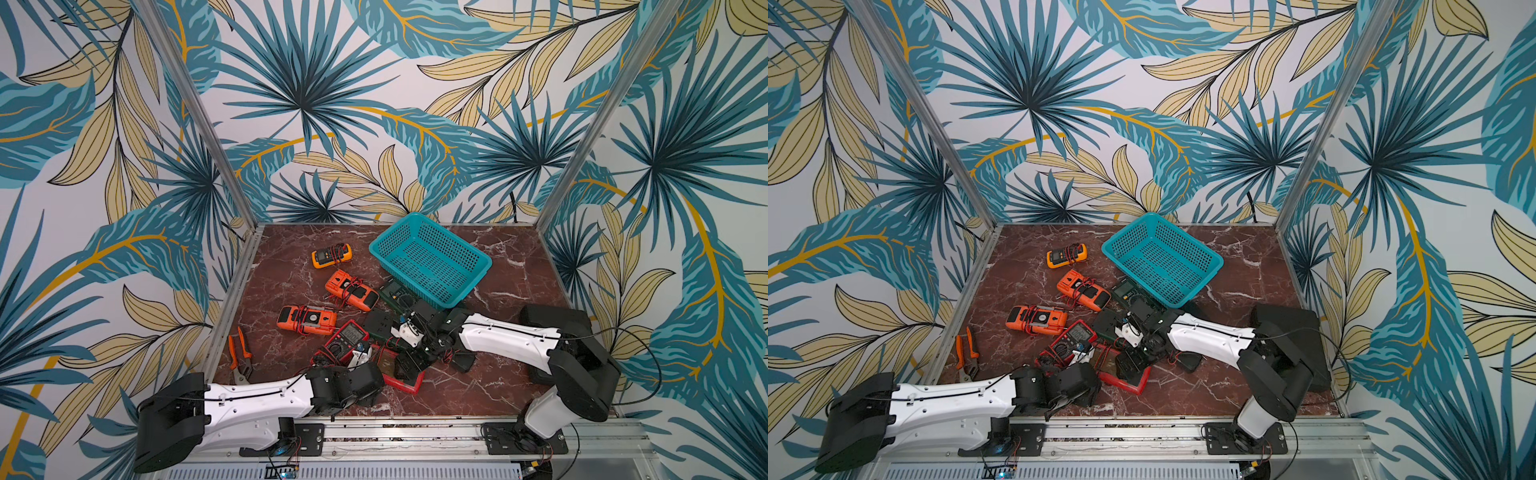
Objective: Put the multimeter into the basket
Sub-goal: Pick up the multimeter from the center of the board, then place the multimeter in the basket.
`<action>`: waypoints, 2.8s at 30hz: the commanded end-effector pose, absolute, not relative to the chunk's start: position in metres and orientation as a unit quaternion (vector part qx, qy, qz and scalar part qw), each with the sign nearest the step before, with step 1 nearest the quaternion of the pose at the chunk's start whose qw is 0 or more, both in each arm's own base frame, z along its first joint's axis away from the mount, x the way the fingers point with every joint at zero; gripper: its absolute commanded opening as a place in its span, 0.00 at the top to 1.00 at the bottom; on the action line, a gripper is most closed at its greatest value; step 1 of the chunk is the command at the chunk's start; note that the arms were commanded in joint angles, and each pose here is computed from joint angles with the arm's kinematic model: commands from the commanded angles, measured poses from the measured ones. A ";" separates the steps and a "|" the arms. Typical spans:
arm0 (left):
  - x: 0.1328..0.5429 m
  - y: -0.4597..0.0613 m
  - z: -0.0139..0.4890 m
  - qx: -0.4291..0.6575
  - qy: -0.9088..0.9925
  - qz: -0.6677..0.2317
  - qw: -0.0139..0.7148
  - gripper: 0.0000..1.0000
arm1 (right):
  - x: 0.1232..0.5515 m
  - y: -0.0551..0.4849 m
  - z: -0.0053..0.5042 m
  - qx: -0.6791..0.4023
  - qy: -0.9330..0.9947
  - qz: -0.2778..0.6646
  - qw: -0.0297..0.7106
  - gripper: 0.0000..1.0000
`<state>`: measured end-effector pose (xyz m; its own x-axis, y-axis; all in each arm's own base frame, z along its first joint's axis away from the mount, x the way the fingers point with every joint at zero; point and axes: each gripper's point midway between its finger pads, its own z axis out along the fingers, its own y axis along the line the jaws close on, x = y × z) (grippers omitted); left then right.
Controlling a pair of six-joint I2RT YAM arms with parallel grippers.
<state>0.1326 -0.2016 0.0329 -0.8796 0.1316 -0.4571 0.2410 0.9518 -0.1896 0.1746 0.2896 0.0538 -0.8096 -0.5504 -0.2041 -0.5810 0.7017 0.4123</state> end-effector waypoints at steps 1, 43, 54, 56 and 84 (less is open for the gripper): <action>0.139 -0.194 0.030 0.085 0.960 -0.106 0.245 0.35 | 0.162 0.300 0.061 -0.285 0.913 0.293 0.019 0.01; 0.140 -0.216 0.025 0.114 0.956 -0.140 0.230 0.46 | 0.174 0.379 0.087 -0.248 0.846 0.472 -0.011 0.59; 0.149 -0.209 0.056 0.106 0.947 -0.142 0.269 0.38 | 0.174 0.357 0.102 -0.253 0.871 0.422 0.014 0.91; 0.154 -0.207 0.073 0.102 0.939 -0.150 0.292 0.34 | 0.178 0.351 0.110 -0.251 0.877 0.408 0.034 0.96; 0.245 -0.123 0.276 -0.054 0.787 -0.123 0.602 0.00 | 0.416 0.218 0.317 0.147 0.807 0.287 0.495 1.00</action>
